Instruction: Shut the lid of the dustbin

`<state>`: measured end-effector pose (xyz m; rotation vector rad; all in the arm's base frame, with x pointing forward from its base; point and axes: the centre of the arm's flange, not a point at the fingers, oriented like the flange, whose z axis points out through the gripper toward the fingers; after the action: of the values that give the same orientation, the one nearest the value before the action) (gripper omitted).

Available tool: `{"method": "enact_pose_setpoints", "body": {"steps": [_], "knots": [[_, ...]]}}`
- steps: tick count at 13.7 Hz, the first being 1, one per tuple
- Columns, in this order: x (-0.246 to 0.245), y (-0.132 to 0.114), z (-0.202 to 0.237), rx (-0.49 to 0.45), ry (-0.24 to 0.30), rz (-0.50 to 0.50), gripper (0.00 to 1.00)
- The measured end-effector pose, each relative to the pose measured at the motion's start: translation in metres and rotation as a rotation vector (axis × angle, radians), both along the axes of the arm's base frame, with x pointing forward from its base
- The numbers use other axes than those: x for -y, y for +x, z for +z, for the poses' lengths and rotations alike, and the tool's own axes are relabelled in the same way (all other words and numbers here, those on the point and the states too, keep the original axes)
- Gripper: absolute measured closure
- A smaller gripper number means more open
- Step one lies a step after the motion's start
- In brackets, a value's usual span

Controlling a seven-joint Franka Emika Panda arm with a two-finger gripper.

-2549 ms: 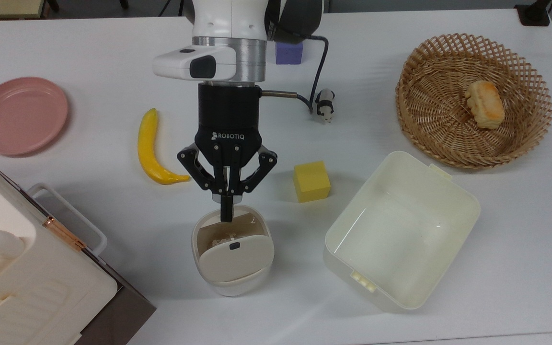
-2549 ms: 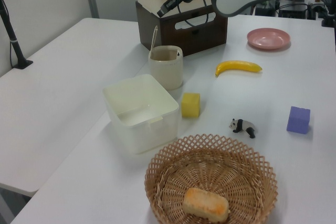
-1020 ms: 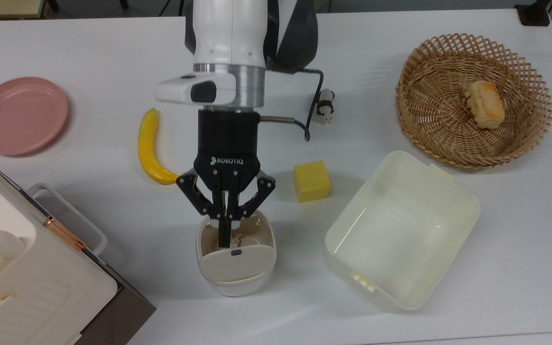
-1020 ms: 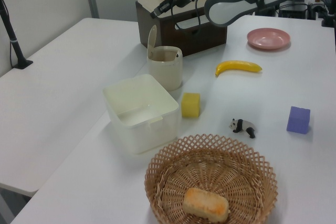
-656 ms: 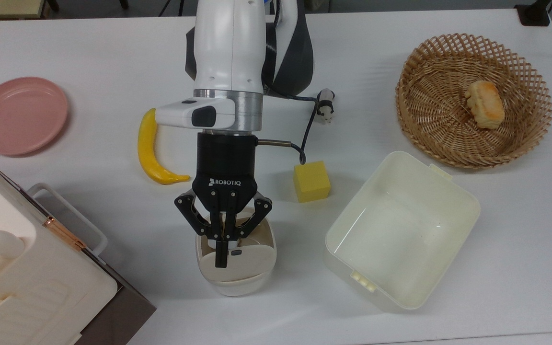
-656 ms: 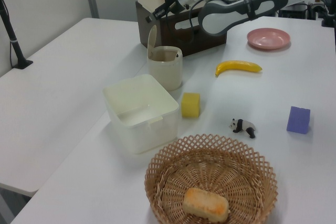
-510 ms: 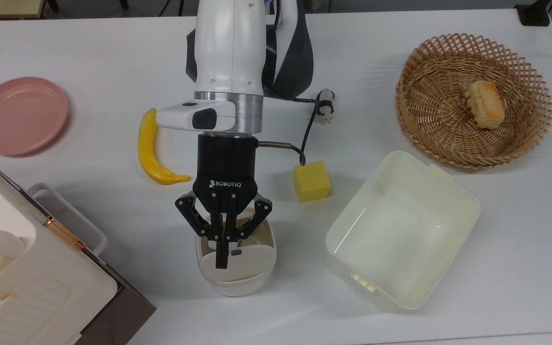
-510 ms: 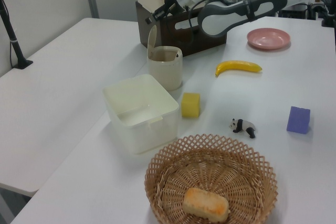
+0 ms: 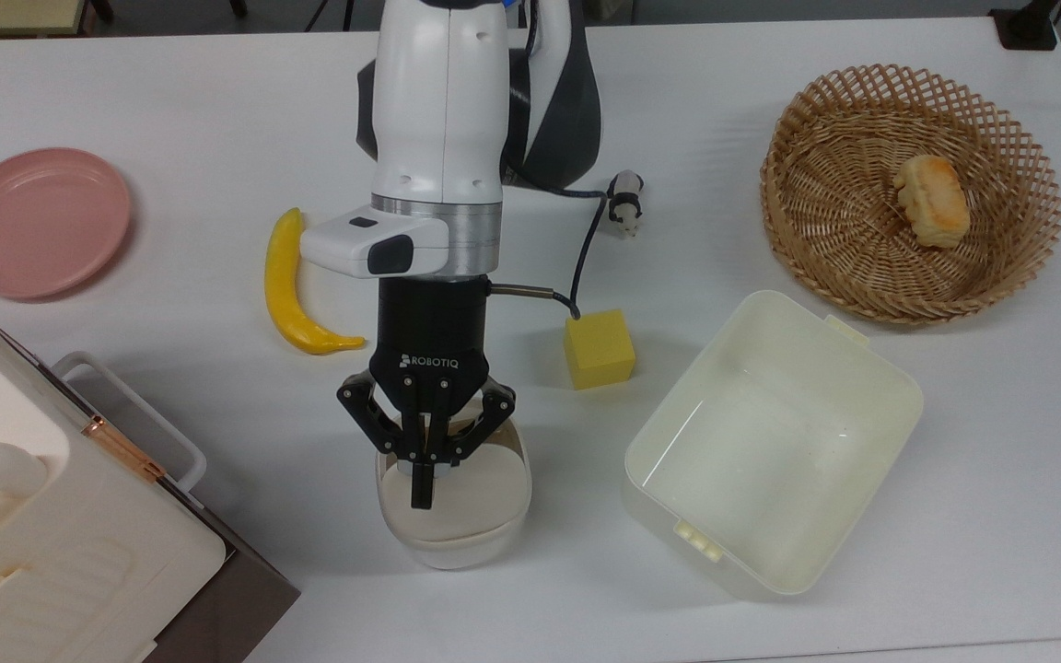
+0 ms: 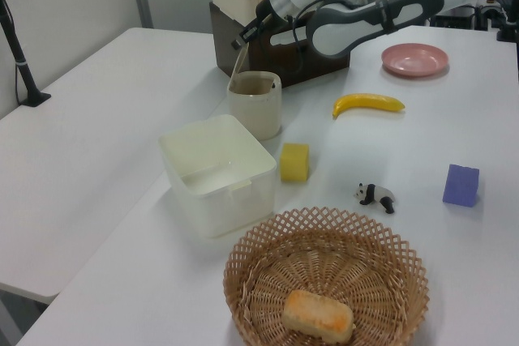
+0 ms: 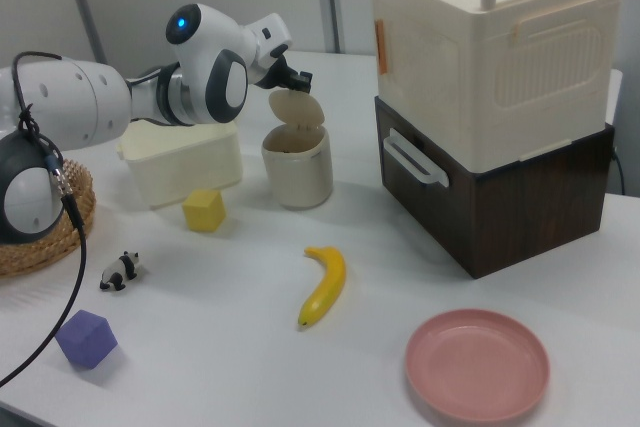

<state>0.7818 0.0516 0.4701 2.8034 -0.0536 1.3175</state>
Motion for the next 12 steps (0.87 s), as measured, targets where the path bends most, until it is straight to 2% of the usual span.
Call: {"method": "enact_pose_setpoints", "body": {"steps": [2,7,12], "knots": [[0.0,-0.006,-0.002,-0.062,0.002,-0.009,0.98],[-0.013,-0.021,-0.057,-0.182,0.008,0.007,0.99],[-0.014,-0.023,-0.06,-0.186,0.008,0.008,0.99]]}}
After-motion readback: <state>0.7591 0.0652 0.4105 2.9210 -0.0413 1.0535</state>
